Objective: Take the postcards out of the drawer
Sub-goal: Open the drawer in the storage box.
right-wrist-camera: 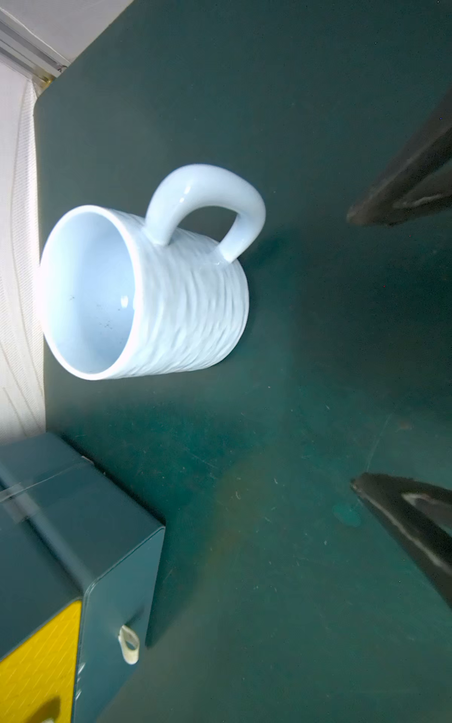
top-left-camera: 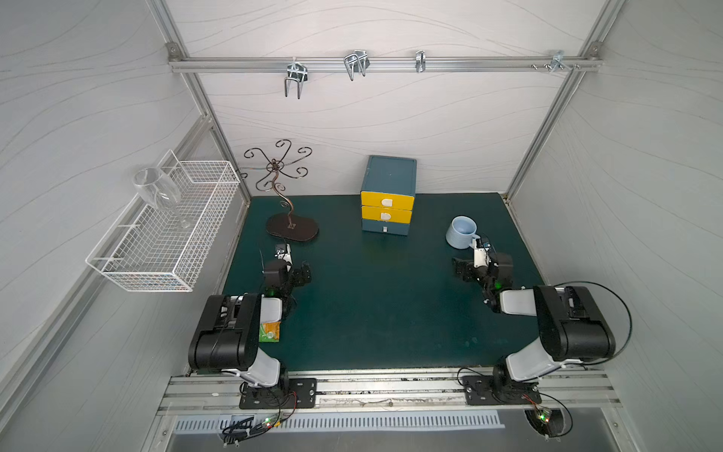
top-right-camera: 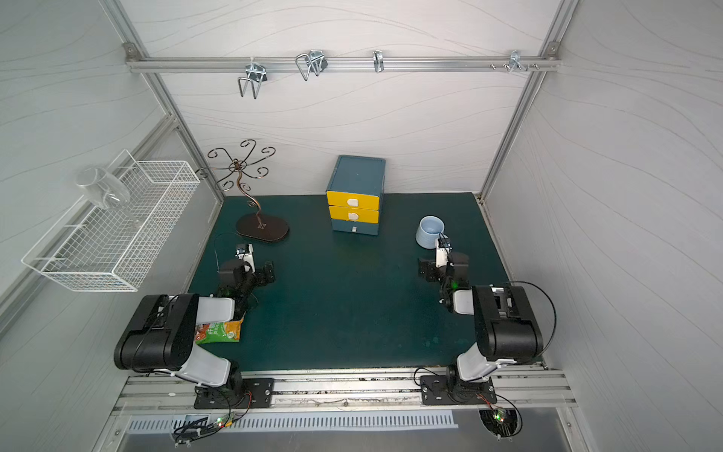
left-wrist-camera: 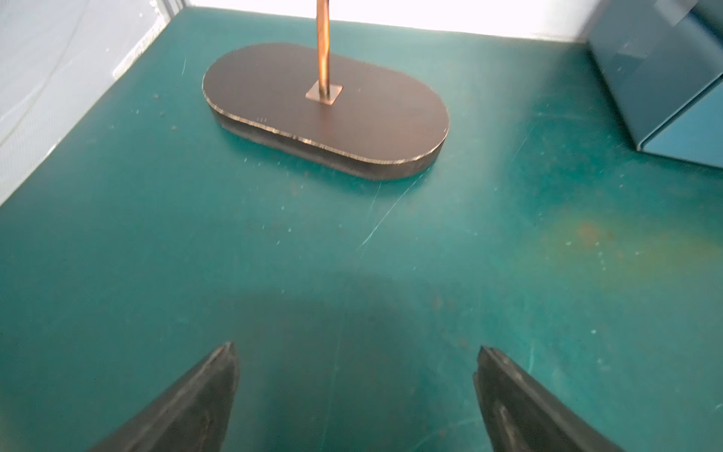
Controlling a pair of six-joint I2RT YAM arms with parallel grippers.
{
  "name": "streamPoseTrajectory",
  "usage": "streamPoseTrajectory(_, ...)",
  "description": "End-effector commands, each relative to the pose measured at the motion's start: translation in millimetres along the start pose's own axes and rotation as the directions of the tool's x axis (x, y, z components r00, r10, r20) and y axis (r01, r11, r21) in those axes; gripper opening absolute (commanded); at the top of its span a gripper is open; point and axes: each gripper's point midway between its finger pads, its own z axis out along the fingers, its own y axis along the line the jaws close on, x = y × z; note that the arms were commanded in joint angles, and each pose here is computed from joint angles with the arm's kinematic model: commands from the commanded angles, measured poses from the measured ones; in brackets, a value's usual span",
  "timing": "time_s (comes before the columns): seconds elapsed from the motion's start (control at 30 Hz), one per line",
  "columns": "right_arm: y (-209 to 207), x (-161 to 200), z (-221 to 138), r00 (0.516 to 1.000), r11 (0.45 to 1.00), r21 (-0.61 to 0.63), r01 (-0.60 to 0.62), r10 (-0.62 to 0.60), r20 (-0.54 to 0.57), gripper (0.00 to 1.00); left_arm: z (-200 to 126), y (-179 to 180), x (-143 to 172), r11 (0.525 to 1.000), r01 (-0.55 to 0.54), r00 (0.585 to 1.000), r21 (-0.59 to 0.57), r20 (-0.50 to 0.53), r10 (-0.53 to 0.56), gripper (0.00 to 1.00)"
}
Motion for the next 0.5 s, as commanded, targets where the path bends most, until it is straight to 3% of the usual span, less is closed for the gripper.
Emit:
streamPoseTrajectory(0.0,5.6,-14.9,4.3,0.998,1.000,-0.024,0.019,-0.018,0.052,0.99,4.8,-3.5,-38.5,1.000,0.008,0.993,0.004,0.121,-0.009,0.99)
streamPoseTrajectory(0.47,5.7,-14.2,4.2,0.999,1.000,-0.026,0.018,-0.017,0.051,0.99,4.8,-3.6,-38.2,1.000,0.011,0.993,0.008,0.119,-0.012,0.99)
